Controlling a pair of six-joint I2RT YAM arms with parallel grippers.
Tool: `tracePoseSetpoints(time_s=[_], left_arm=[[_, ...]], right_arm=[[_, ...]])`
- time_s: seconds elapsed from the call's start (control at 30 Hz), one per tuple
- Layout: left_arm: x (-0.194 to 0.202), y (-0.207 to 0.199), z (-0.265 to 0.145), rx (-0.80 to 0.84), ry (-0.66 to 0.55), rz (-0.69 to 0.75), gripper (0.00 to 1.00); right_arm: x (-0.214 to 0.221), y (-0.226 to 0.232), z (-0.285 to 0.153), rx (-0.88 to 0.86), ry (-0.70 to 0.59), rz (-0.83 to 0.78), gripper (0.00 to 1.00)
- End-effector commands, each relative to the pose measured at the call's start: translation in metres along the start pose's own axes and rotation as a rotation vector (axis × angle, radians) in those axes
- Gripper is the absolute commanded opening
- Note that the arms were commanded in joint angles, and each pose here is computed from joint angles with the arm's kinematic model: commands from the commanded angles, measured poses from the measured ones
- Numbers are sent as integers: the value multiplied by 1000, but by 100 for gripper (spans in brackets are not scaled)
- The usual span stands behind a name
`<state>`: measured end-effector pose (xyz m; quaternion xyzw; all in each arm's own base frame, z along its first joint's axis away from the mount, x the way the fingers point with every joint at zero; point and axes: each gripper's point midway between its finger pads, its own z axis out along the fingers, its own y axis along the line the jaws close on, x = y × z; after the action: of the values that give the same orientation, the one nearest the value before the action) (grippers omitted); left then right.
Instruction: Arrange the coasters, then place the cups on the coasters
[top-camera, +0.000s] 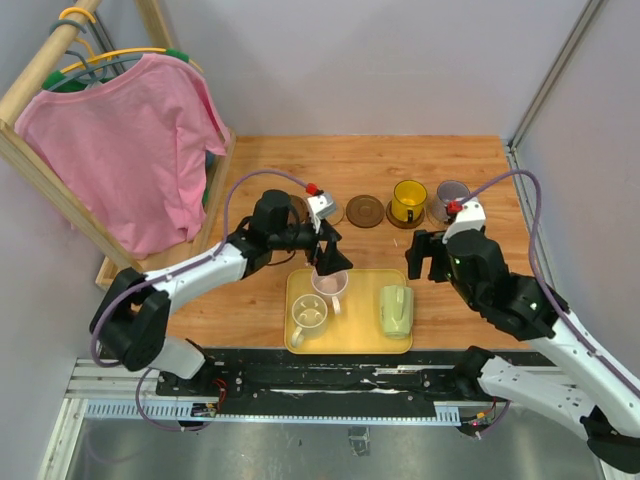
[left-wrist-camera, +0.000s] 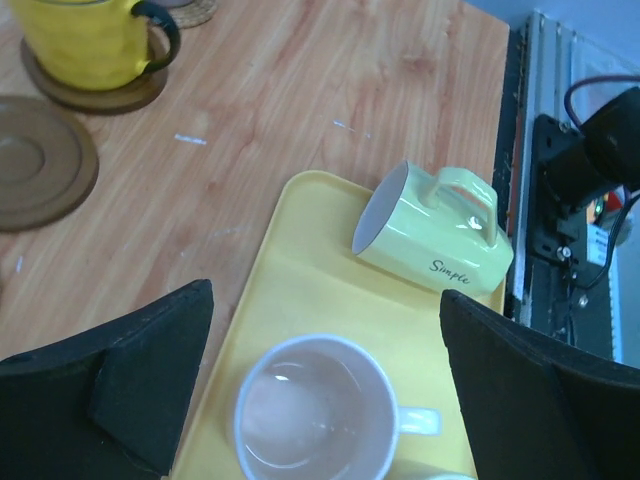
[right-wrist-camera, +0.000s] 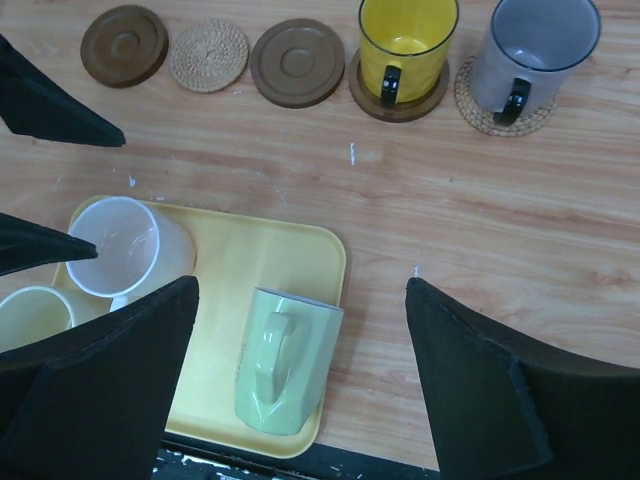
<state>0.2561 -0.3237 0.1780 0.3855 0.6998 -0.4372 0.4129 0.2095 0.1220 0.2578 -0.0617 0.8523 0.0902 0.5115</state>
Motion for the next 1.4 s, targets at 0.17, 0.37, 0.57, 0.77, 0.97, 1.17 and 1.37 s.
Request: tracePoseSetpoints(time_s=[0.17, 0.37, 0.57, 0.77, 0.97, 1.17, 1.37], left_arm=[[14, -18, 29, 372, 118, 281, 90], [26, -27, 39, 574, 159, 308, 77], [37, -38, 54, 686, 195, 305, 68], [56, -56, 83, 696, 302, 256, 58], [63, -55, 99, 615, 317, 202, 58], [62, -45, 113, 559, 306, 168, 62], [60, -40, 120, 537, 300, 156, 63]], right_arm=[[-16, -30, -37, 45, -110, 101, 85], [-9, -34, -40, 39, -116, 112, 83], [2, -29, -31, 34, -84, 105, 83], [6, -23, -23, 23, -79, 117, 83], [10, -19, -21, 3, -71, 128, 83], [18, -15, -19, -19, -52, 130, 81], [22, -13, -16, -27, -46, 127, 80]])
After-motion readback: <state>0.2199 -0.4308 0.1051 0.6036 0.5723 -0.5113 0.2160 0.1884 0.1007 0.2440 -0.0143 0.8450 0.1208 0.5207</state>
